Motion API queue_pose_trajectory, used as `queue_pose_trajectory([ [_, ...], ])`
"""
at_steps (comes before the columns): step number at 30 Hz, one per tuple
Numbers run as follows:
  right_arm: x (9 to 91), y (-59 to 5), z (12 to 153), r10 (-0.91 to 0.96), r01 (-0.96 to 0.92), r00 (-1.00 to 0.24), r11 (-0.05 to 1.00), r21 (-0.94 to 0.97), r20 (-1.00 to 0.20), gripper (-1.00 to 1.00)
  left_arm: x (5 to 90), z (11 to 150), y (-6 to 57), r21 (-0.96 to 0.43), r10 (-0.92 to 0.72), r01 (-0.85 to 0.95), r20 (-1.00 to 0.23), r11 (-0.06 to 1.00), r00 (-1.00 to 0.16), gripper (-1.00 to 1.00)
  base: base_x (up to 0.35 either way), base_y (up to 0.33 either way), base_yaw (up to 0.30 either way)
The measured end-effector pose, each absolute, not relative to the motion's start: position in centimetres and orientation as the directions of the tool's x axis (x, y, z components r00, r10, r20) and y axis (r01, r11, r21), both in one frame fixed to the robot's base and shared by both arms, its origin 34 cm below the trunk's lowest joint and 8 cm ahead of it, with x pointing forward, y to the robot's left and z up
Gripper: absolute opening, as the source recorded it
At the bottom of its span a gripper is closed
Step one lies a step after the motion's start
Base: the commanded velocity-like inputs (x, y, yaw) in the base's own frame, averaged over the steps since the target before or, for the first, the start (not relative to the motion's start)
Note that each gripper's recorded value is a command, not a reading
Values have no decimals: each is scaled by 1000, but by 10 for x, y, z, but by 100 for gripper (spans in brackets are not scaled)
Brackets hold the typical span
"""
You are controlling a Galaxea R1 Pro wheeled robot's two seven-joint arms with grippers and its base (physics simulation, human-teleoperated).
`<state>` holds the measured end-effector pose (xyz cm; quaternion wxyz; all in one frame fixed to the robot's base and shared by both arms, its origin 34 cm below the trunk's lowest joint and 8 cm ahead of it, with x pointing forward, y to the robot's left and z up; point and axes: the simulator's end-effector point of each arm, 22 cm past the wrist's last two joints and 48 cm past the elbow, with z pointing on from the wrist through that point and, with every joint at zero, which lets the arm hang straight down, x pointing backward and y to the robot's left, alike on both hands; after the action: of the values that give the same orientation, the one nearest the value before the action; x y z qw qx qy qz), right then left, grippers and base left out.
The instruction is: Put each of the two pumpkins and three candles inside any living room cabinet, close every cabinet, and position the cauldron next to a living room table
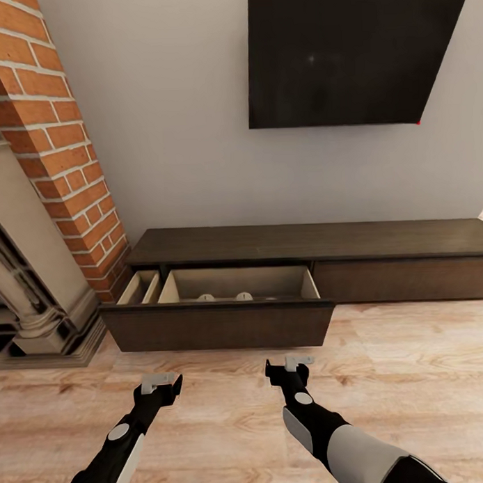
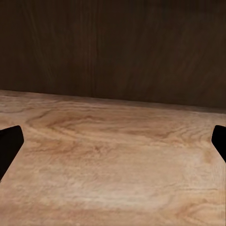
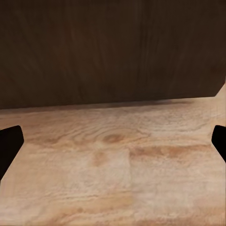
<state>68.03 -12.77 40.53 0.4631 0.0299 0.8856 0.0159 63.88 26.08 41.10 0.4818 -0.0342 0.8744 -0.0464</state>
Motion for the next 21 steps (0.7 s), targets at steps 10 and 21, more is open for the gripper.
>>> queue_pose_trajectory([
  [10,680,-130,404,69,42,-571,998,54,-818,100,638,410,261,-115,-106,-17,-838,993,-535,100,312,0,0],
  [21,674,-143,393,118,100,-618,992,71,-777,100,637,408,271,-106,-116,-49,-836,993,-537,100,309,0,0],
])
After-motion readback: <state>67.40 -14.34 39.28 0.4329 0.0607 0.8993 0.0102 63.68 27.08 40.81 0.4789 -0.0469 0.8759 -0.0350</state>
